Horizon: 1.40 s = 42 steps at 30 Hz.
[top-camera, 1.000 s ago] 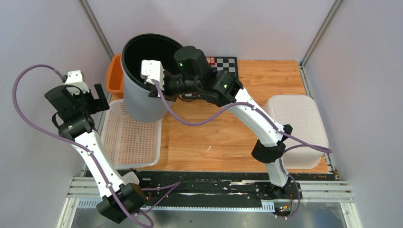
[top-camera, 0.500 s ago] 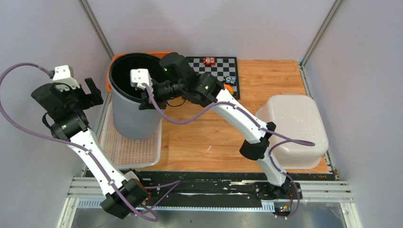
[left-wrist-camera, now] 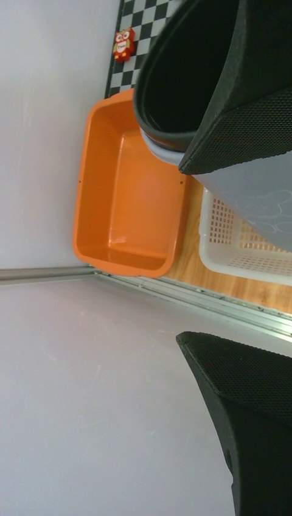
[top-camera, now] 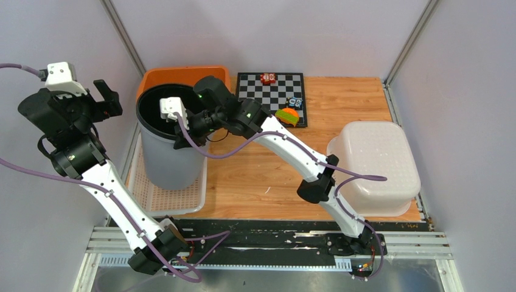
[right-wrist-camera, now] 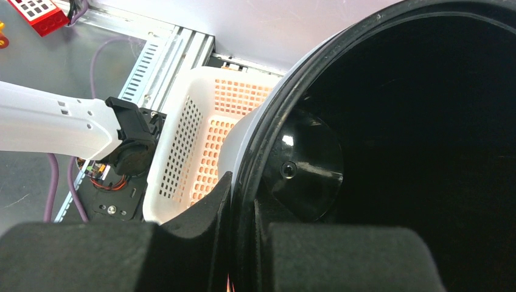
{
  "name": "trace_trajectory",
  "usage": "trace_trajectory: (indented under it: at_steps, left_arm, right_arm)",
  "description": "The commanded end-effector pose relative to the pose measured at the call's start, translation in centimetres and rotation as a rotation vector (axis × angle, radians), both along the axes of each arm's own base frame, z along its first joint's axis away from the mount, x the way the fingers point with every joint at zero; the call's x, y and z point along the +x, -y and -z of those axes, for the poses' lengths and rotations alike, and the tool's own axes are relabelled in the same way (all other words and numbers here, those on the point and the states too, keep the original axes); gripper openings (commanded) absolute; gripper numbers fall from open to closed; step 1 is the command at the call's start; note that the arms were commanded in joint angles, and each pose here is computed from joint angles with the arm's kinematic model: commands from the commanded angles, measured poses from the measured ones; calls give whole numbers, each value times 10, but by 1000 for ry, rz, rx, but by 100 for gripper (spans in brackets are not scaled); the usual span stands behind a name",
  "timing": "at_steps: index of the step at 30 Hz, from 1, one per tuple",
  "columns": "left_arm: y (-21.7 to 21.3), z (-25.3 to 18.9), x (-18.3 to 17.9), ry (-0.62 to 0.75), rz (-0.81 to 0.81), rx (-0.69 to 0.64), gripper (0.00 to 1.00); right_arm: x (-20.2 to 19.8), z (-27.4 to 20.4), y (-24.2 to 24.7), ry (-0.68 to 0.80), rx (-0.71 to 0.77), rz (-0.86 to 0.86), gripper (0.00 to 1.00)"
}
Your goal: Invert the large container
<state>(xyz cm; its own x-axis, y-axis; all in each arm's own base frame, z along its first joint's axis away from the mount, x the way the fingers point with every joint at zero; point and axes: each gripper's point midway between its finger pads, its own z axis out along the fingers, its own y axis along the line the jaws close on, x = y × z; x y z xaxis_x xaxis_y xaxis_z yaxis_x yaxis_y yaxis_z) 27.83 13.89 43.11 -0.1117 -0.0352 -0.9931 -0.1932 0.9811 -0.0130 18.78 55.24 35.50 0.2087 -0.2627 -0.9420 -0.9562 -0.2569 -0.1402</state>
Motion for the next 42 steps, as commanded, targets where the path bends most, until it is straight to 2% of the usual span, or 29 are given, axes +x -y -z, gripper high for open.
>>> trace_trajectory:
  at_steps: [1,10,12,14,18,19,21,24,32,38,42]
  left_arm:
    - [3,-38,-4,83,-5,46,100]
    - [1,-60,-12,109,-49,79,100]
    - [1,-63,-13,111,-56,83,100]
    - [1,-64,-13,111,-53,84,100]
    - [5,-64,-13,103,-30,92,100]
    - [6,-63,-13,100,-23,95,100]
    - [9,-61,-12,90,-6,101,100]
    - [14,-59,-12,78,26,111,100]
    - [49,-53,-19,58,199,164,100]
    - [91,-33,-32,11,415,182,100]
    - [109,-11,-33,-57,484,203,100]
  right_arm:
    - [-10,-31,-15,134,140,-71,2]
    - [-23,20,-34,264,48,-127,2]
    - [-29,27,-37,290,36,-141,5]
    - [-34,32,-40,321,26,-151,14]
    - [-42,30,-41,357,23,-158,53]
    - [-43,27,-40,364,26,-156,60]
    - [-43,18,-37,377,35,-144,70]
    - [-41,3,-30,402,47,-120,79]
    - [-42,-29,23,465,-15,-63,88]
    - [-42,-14,90,459,-192,-11,90]
    - [-36,-11,136,434,-268,72,90]
